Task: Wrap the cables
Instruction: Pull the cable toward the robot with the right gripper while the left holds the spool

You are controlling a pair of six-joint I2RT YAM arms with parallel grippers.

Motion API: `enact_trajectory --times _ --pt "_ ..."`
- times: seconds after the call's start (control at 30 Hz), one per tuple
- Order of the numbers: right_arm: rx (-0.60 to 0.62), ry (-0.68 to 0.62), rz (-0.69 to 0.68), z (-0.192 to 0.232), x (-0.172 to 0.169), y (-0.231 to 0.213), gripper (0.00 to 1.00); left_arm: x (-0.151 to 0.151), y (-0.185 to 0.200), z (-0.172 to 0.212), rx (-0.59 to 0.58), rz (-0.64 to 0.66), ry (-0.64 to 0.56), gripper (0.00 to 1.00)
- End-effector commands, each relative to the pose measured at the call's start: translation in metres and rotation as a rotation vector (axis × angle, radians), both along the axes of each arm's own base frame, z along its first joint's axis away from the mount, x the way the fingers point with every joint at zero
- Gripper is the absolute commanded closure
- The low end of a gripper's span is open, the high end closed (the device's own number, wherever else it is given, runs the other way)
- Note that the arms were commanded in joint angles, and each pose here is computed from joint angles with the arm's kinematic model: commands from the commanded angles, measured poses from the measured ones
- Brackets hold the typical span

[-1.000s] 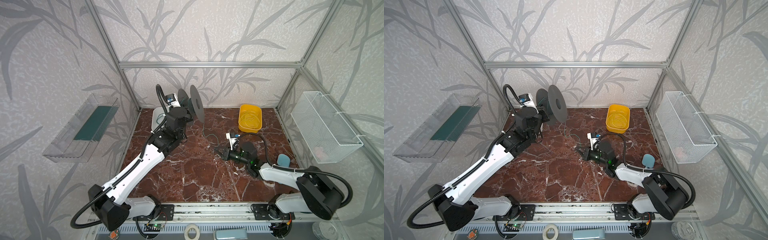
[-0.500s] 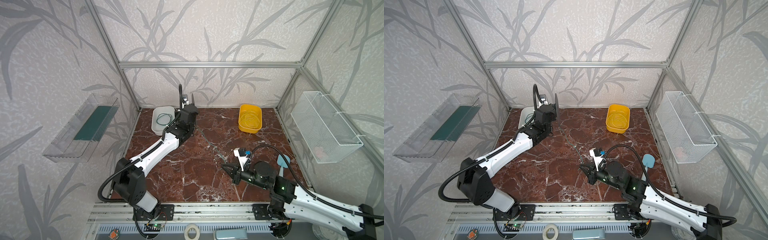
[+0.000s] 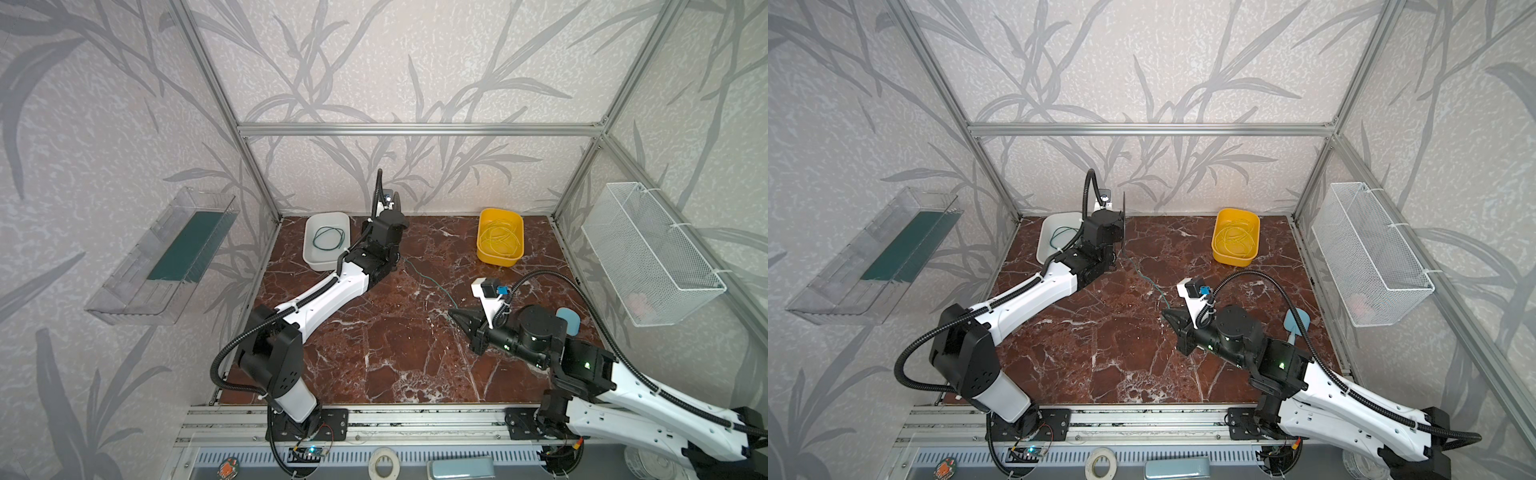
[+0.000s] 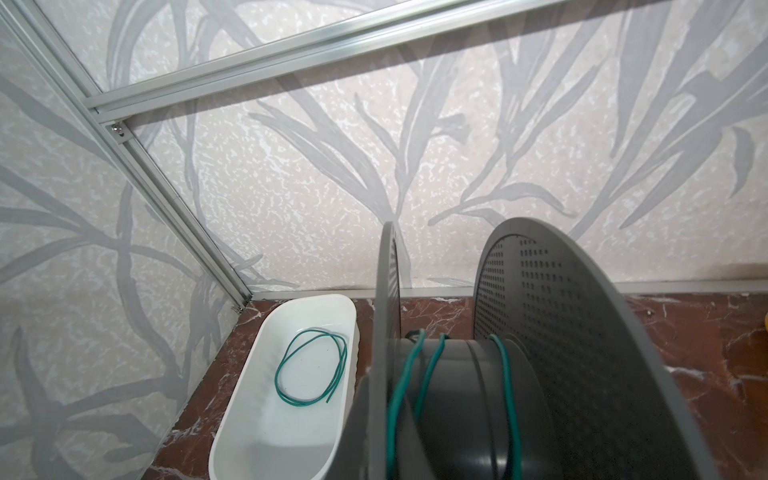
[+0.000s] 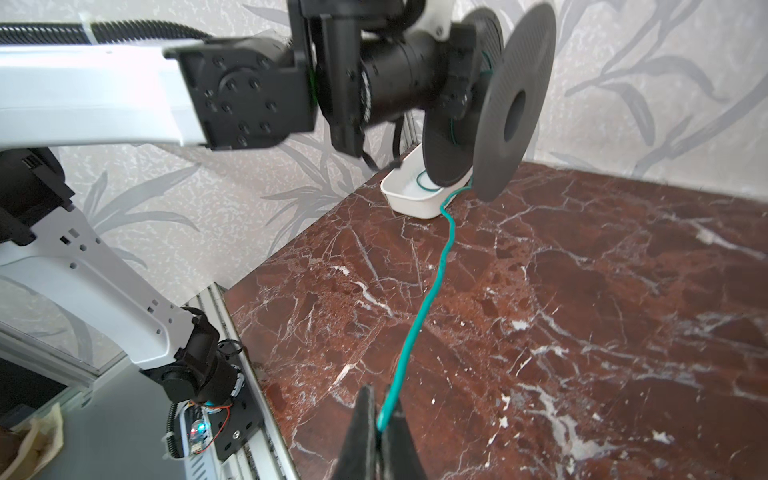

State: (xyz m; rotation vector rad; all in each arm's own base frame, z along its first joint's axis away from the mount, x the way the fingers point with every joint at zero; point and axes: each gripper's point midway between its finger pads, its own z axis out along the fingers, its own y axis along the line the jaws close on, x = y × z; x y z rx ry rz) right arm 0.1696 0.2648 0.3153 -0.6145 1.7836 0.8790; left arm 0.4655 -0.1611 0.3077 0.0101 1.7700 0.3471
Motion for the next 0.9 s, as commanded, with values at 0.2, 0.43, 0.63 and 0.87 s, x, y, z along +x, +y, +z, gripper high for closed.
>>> enact_trajectory --times 0.2,0.43,0.63,0.87 --pt "0.057 -0.216 -0.069 0.106 0.046 -0.011 1.0 -0.029 -0.003 -0.024 0.206 -0.012 0.025 1.0" --pt "0.085 -0.192 -0.187 0.129 0.117 -0.036 1.0 -0.076 -0.041 -0.041 0.321 -0.216 0.051 1.0" --pt "0.098 -0.11 -0.297 0.11 0.185 -0.068 1.0 -0.118 -0.05 -0.048 0.313 -0.349 0.098 1.0" --pt "0.108 0.005 -0.37 0.057 0.245 -0.089 1.0 -0.169 -0.063 -0.034 0.268 -0.544 0.103 1.0"
